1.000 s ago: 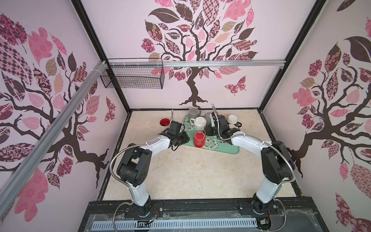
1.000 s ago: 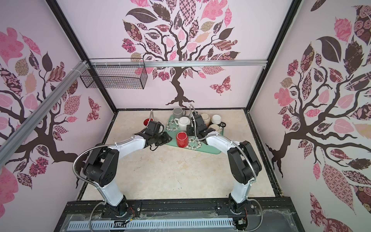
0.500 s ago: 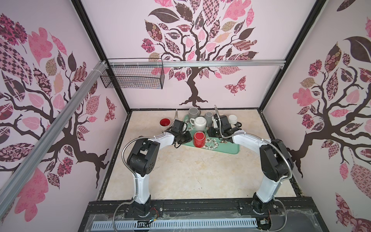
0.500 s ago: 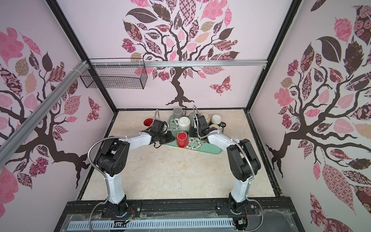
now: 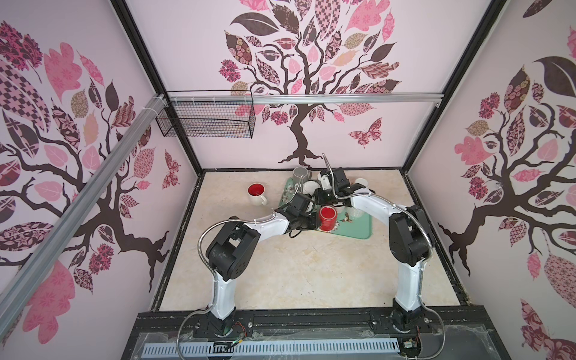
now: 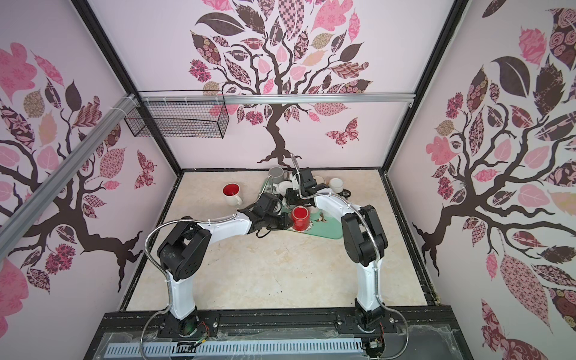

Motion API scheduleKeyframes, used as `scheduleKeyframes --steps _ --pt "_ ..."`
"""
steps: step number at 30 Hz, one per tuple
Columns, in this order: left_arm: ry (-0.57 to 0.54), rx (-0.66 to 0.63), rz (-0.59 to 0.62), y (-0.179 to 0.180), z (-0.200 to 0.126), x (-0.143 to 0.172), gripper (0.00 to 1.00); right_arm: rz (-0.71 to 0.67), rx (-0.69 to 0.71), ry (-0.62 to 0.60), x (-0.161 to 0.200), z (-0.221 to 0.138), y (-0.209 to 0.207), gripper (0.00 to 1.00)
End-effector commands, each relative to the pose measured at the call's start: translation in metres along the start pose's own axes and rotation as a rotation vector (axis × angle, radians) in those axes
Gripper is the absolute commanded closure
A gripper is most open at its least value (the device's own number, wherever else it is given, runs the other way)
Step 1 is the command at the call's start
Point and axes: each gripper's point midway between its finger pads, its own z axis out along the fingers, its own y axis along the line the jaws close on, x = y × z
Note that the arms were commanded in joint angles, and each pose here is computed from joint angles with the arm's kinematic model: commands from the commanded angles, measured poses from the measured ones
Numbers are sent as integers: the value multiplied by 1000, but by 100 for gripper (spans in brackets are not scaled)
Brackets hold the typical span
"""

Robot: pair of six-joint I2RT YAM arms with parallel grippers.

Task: Turn the mug right side up
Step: Rotate the mug on the tray.

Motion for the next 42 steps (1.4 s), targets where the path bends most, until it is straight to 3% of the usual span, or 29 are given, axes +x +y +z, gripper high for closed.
scheduleKeyframes --steps 1,7,14,19,27,35,42 --pt "-108 37 31 -14 -23 -32 80 -35 38 -75 -18 -40 5 57" --pt "-128 80 -3 -1 -48 -59 72 9 138 -209 -8 -91 -13 50" --pt "-55 172 17 -8 -24 -78 60 53 141 -214 41 -120 -25 48" --pt "-63 206 28 -18 -7 -93 60 87 108 -140 82 -115 -31 48" --pt "-26 132 39 -4 28 -106 58 139 28 -17 130 -95 -31 51" --pt "55 118 55 -1 53 -102 57 144 12 19 141 -89 -31 52" --pt "66 75 52 7 40 -86 60 150 -18 49 149 -83 -28 52"
